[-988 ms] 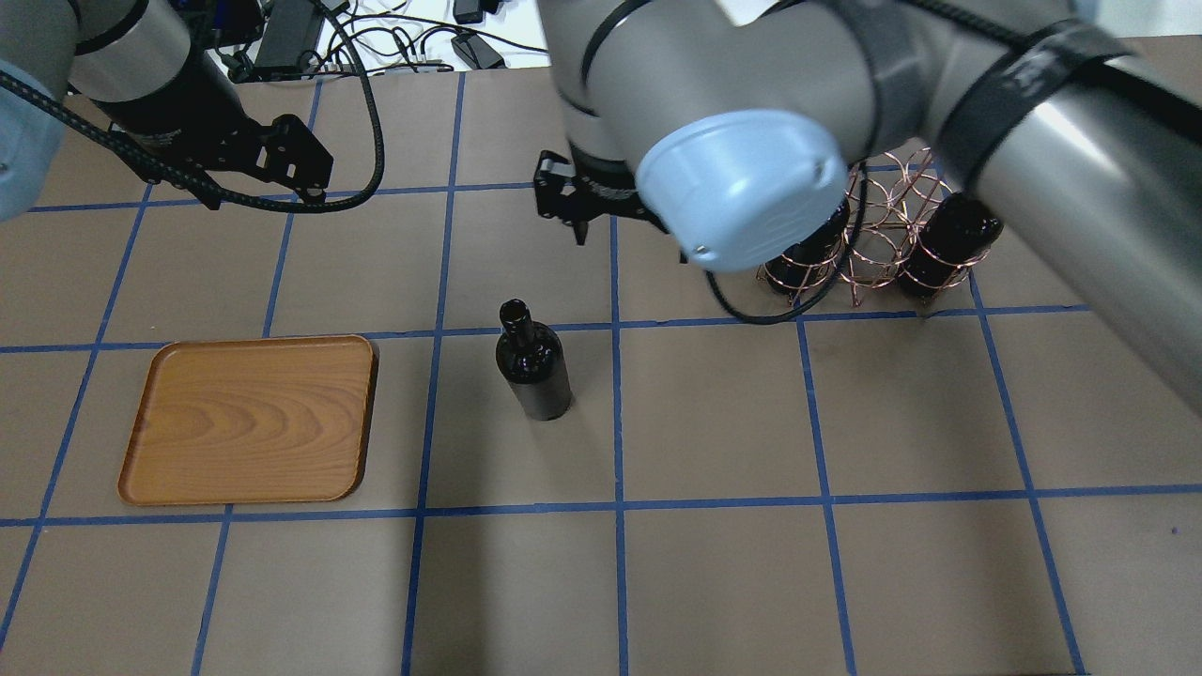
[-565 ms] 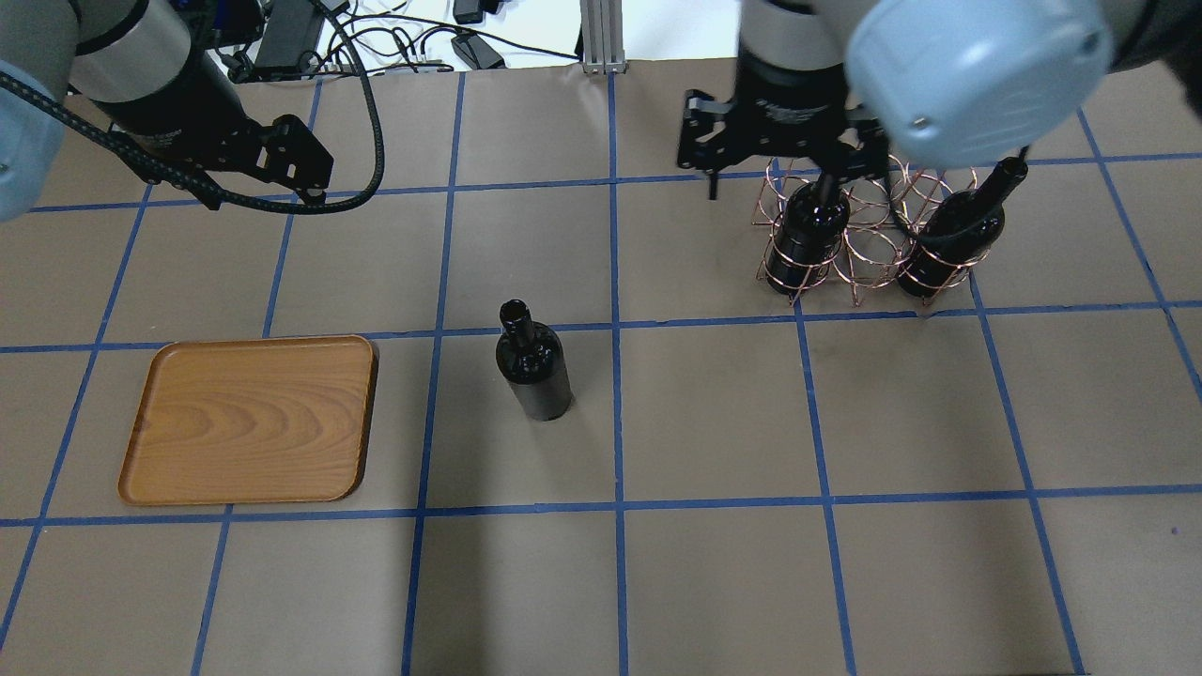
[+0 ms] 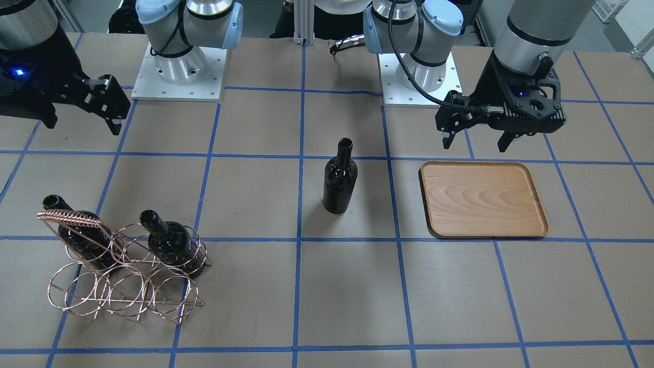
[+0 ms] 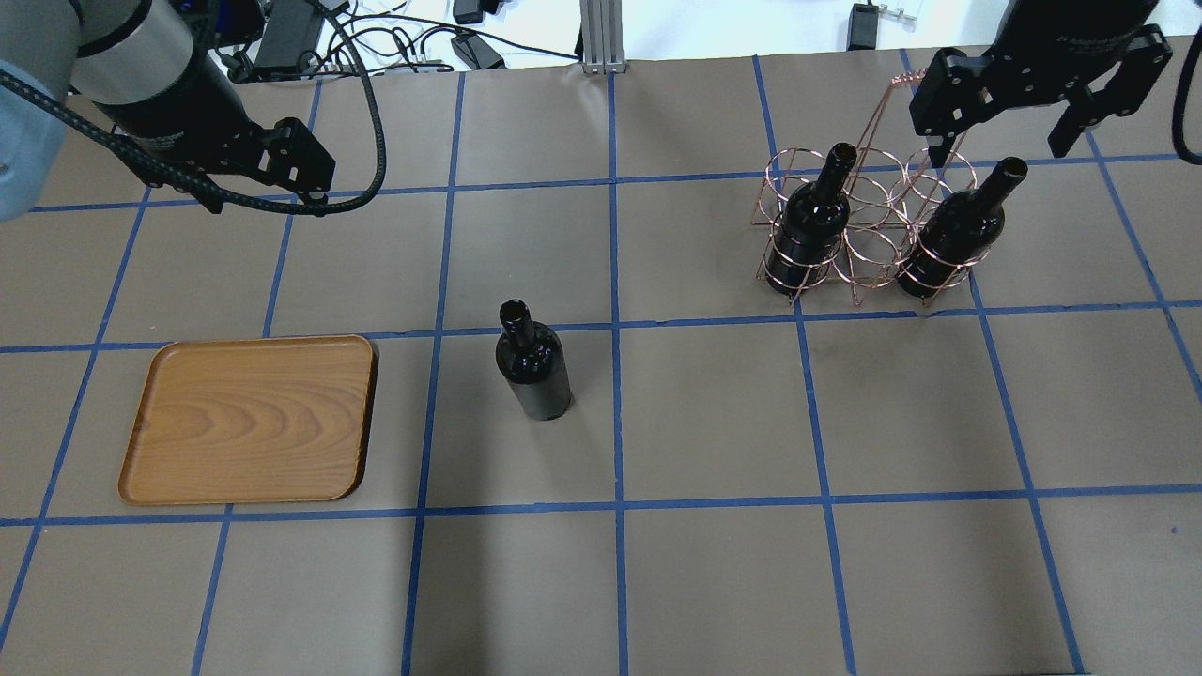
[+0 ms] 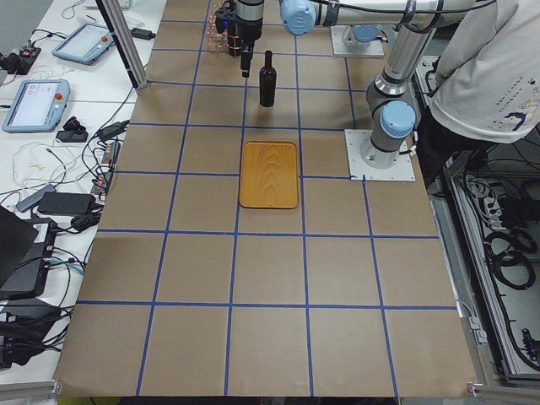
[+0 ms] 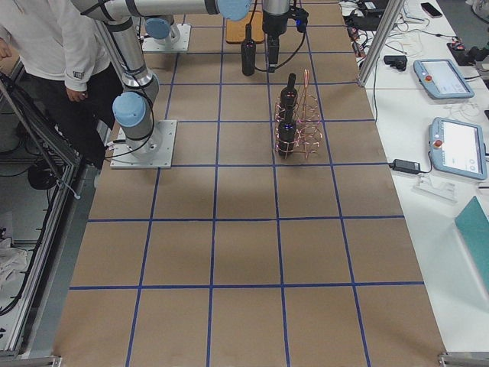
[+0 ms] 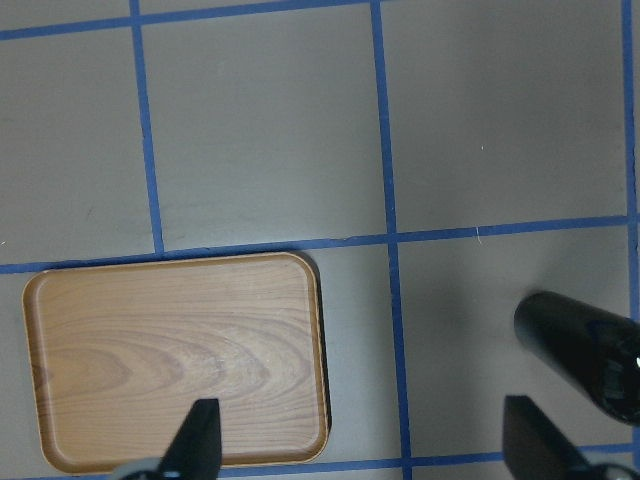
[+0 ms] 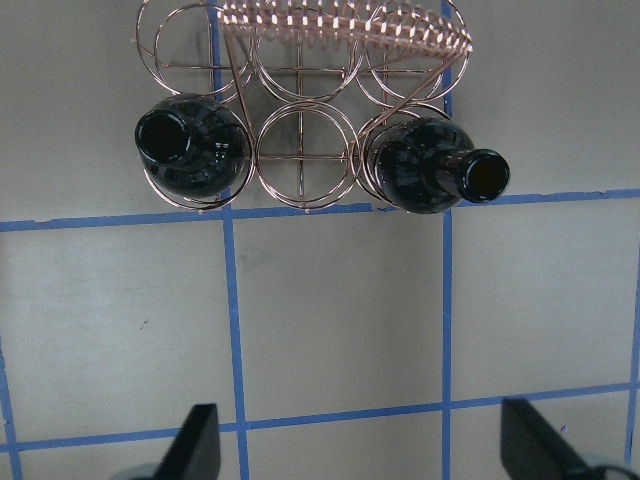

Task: Take wine from basket and place on tray
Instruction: 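Raise the right gripper and return it above the rack, then move the left gripper over the standing bottle and grasp its neck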

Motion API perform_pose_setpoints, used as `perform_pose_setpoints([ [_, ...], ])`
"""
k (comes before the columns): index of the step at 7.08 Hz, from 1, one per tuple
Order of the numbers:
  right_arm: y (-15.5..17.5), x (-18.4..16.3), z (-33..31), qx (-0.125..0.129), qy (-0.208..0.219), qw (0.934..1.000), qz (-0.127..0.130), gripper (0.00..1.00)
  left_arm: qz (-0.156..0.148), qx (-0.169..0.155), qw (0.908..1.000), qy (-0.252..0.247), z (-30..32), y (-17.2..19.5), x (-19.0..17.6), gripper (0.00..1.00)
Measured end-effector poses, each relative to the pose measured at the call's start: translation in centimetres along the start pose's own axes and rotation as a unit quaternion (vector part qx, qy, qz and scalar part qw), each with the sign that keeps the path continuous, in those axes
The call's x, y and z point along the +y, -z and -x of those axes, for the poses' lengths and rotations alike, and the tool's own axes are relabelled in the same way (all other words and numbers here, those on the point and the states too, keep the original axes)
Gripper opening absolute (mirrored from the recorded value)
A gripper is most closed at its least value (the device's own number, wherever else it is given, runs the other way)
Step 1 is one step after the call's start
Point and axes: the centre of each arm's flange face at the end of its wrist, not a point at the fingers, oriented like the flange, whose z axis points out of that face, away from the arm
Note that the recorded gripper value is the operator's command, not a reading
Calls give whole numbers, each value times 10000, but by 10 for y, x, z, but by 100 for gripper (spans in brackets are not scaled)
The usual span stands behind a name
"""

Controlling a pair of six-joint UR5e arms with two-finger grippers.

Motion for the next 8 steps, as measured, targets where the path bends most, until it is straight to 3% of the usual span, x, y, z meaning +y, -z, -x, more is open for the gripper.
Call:
perform_pose_setpoints([
  [2,3,7,3,-140,-424,9990,64,100,14,3,10000,6,-1,0,0,100],
  [5,6,8,6,-304,-564,9979,56,100,133,89,9998,125,-22,-3,6,100],
  [8,6,9,6,-304,-569,9979,56,100,423,149,9981,418,-129,-22,43,100],
])
